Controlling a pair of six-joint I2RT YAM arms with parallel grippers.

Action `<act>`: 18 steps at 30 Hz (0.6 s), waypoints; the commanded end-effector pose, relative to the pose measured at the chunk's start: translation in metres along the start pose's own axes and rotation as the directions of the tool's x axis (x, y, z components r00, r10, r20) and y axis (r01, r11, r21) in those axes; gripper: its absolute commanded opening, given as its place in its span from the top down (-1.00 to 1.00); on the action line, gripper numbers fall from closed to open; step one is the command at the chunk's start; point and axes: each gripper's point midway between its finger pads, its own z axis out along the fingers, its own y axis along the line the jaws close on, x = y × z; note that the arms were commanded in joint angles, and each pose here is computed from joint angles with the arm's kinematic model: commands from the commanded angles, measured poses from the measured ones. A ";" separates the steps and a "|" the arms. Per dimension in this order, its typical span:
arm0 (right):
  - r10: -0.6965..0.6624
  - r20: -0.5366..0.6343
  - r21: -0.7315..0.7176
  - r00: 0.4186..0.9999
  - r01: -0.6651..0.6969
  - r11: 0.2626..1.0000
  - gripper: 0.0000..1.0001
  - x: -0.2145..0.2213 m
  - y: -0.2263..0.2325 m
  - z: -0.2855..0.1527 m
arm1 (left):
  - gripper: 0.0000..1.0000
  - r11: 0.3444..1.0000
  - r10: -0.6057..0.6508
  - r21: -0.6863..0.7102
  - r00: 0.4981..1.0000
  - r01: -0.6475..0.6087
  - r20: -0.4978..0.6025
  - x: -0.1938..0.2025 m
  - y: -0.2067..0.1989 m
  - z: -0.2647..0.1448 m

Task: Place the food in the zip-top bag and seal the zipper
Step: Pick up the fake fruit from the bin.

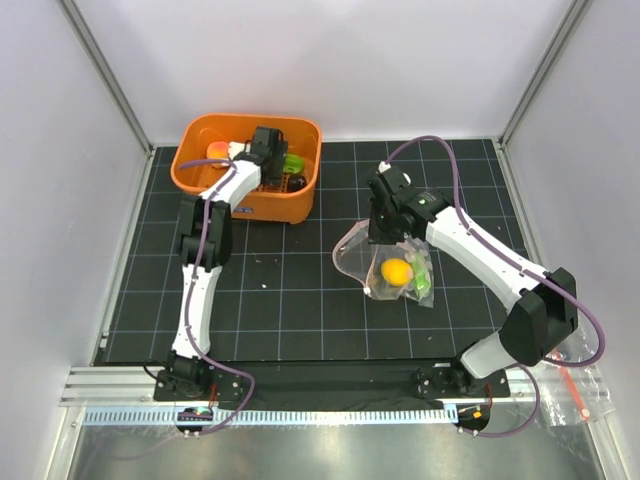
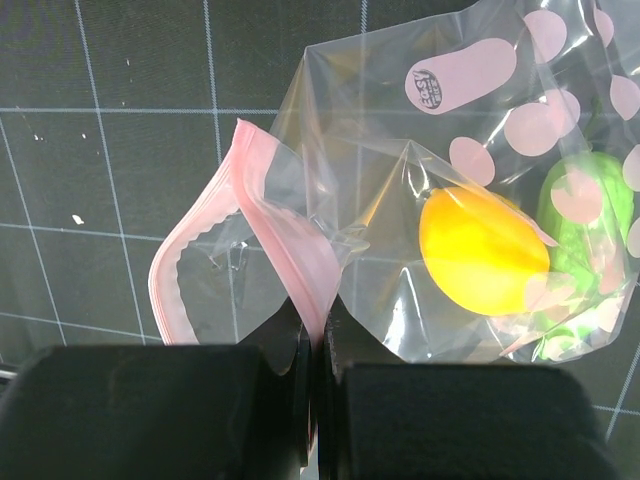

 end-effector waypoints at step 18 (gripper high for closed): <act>-0.003 0.007 -0.015 1.000 0.003 1.000 0.99 -0.009 0.004 -0.007 | 0.52 0.962 0.061 0.266 0.998 -0.063 0.017 -0.009 -0.066 -0.049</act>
